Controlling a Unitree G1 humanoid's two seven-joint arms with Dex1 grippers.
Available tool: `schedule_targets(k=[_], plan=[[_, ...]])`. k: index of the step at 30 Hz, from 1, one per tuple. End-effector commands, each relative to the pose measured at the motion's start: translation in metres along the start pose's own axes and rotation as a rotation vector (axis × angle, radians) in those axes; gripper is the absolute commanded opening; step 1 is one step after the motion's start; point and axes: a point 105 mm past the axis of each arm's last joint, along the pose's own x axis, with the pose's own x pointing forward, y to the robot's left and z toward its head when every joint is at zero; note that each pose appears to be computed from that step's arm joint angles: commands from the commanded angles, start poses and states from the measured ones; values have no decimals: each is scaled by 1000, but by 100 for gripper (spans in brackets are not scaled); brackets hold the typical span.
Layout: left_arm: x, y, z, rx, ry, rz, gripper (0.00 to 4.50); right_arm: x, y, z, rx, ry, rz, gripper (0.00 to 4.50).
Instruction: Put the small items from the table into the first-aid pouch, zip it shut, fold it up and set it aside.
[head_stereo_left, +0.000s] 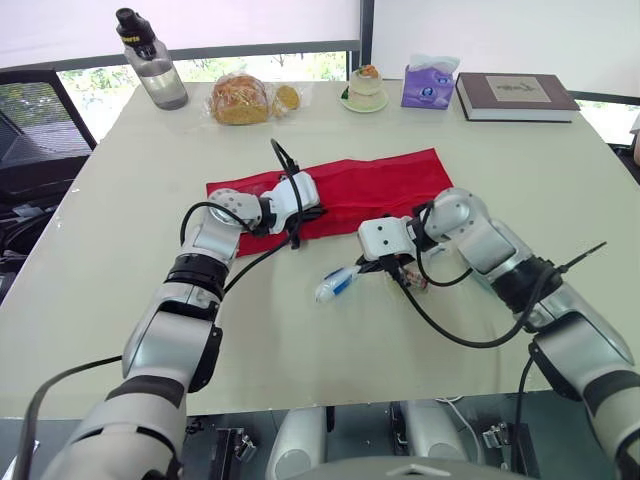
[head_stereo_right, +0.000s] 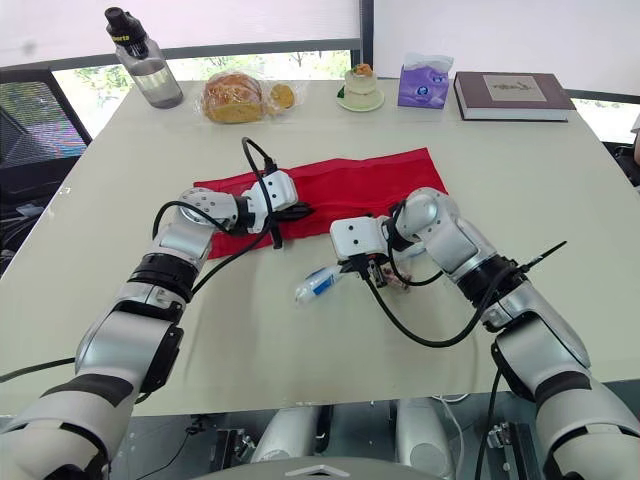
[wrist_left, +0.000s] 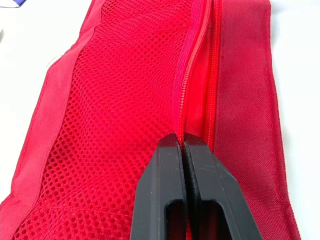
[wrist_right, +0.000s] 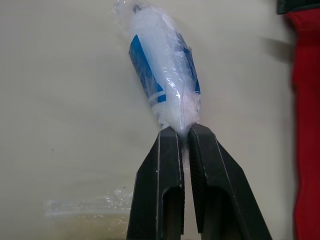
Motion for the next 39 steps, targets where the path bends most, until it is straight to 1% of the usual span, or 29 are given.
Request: schedule_targets(k=[1,3,5,8,11,13,15,19,23,29,35,39], plan=[[-1,6,13,18,-48,22,0,-19,-16,13,47,-55,-121,3],[-2,7,15,4,-63,25,0,-30,-24,9,87,-29,-207,3],[-2,6,16,-5,-71,22,0,-39,-24,7,93,-21,-234,3],[-2,4,16,-7,-74,13,0,-52,-25,-3,92,29,-303,3],[-1,4,18,-13,-81,9,0,-67,-32,-23,179,133,-427,3],[2,2,22,-18,-94,0,0,-71,-35,-30,237,168,-493,3],[7,-1,27,-19,-109,-12,0,-70,-38,-35,288,195,-550,3],[12,-6,31,-14,-121,-31,0,-61,-35,-44,356,251,-593,3],[16,-10,36,-14,-132,-44,0,-51,-34,-43,427,274,-636,3],[28,-20,50,-16,-174,-70,0,-43,-42,-42,525,314,-725,3],[34,-27,57,-19,-191,-88,0,-30,-52,-30,599,287,-765,3],[36,-29,58,-22,-194,-91,0,-20,-56,-16,664,198,-765,3]])
